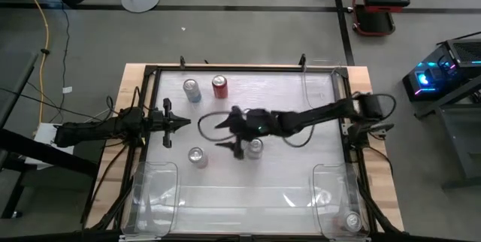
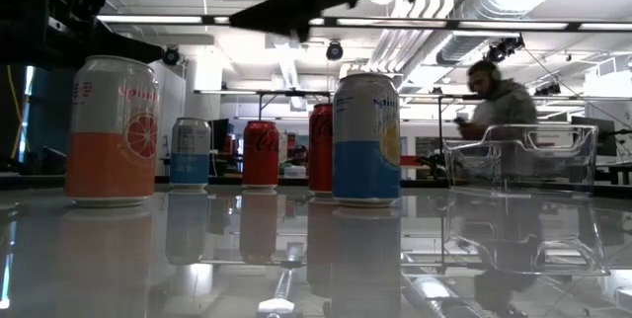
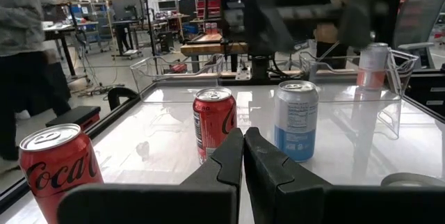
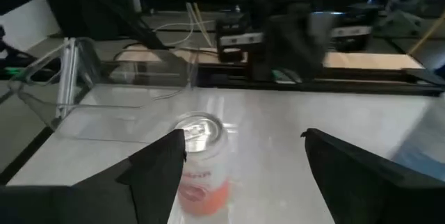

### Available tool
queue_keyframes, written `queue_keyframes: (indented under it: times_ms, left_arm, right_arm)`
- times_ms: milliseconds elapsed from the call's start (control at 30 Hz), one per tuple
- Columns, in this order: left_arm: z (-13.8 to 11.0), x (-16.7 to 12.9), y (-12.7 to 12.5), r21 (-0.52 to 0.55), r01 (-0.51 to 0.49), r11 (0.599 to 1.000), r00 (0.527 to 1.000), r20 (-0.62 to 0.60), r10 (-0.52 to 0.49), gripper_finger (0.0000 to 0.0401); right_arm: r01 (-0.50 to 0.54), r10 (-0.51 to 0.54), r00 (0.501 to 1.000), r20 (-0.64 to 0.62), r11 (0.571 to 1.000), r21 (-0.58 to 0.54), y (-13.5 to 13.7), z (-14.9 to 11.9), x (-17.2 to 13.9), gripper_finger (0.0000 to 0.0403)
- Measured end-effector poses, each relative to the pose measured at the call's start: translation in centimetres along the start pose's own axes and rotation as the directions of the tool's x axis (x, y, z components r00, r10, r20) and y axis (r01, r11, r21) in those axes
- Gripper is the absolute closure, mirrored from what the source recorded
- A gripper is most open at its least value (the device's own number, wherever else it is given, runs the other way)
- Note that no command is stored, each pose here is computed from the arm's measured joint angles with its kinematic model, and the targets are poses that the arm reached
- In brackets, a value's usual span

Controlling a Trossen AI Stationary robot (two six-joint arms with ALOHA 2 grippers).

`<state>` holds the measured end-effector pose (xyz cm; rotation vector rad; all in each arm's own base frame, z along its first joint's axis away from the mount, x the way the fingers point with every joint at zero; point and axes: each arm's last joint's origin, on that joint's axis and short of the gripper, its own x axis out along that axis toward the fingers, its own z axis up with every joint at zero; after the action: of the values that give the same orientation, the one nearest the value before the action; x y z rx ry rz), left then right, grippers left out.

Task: Sort soda cans
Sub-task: Put the orange-white soda can into the bottom right transparent bin

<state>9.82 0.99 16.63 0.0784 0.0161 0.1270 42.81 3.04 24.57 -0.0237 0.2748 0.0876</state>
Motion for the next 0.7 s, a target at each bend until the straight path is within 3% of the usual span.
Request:
queue_keyframes:
  times_ms: [133, 300, 700]
  left_arm:
    - [0.0, 0.0, 0.0, 0.000, 0.000, 1.000, 1.000, 0.000, 0.000, 0.0396]
    - [0.0, 0.0, 0.0, 0.000, 0.000, 1.000, 1.000, 0.000, 0.000, 0.0396]
    - [0.0, 0.0, 0.0, -0.049, 0.000, 0.999, 1.000, 0.000, 0.000, 0.0396]
  right_arm:
    - [-0.011, 0.011, 1.000, -0.004, 0.999, -0.035, 0.4, -0.6, 3.4, 0.0111]
    - [-0.107, 0.104, 0.994, -0.033, 0.991, -0.077, 1.6, -0.8, 6.7, 0.0111]
    - [-0.173, 0.161, 0.978, -0.132, 0.981, -0.092, 3.1, -1.9, 11.3, 0.0111]
